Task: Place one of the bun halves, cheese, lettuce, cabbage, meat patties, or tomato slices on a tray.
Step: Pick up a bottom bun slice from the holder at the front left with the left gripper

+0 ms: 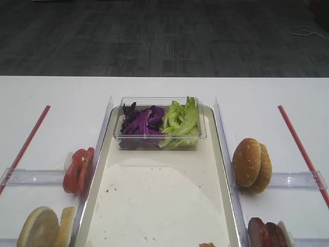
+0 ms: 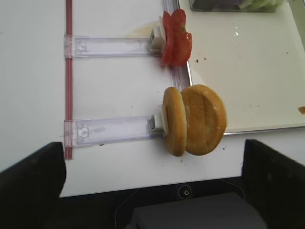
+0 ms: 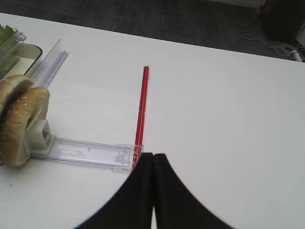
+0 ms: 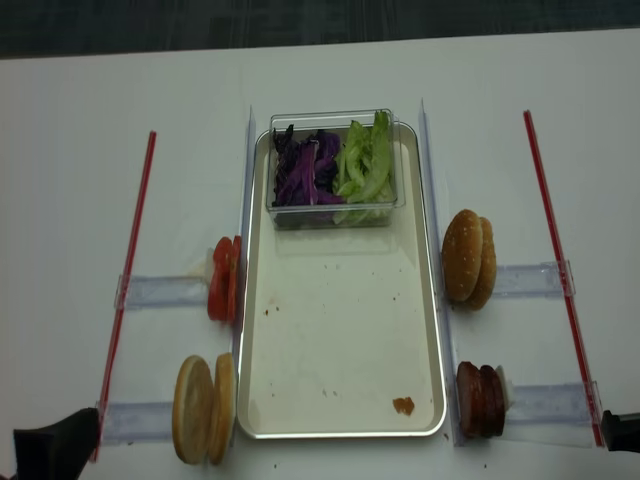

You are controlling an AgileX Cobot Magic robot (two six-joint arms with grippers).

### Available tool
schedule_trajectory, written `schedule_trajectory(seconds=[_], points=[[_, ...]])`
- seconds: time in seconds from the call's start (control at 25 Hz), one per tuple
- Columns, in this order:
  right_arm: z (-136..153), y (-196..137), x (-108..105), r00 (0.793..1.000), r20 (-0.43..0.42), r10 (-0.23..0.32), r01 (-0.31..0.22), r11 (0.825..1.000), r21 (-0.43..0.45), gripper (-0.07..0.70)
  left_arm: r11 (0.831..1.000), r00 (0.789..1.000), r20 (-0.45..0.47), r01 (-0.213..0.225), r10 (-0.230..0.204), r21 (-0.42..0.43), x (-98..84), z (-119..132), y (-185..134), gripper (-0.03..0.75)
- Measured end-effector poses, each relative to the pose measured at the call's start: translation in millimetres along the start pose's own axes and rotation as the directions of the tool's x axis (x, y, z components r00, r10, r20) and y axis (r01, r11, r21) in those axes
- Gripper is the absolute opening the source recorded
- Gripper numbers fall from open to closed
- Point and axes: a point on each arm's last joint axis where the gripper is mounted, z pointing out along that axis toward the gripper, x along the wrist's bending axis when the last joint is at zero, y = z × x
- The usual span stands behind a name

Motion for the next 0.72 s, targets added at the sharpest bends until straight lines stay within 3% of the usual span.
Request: schedule_trajectory(seconds=[0.72], points=[[0.0, 0.0, 0.0, 1.0, 0.0, 0.001, -0.001, 1.0, 0.0, 0.133, 0.981, 0.999, 0.032, 0.037, -0.043, 0.188, -7.9, 26.7, 55.2, 0.623]])
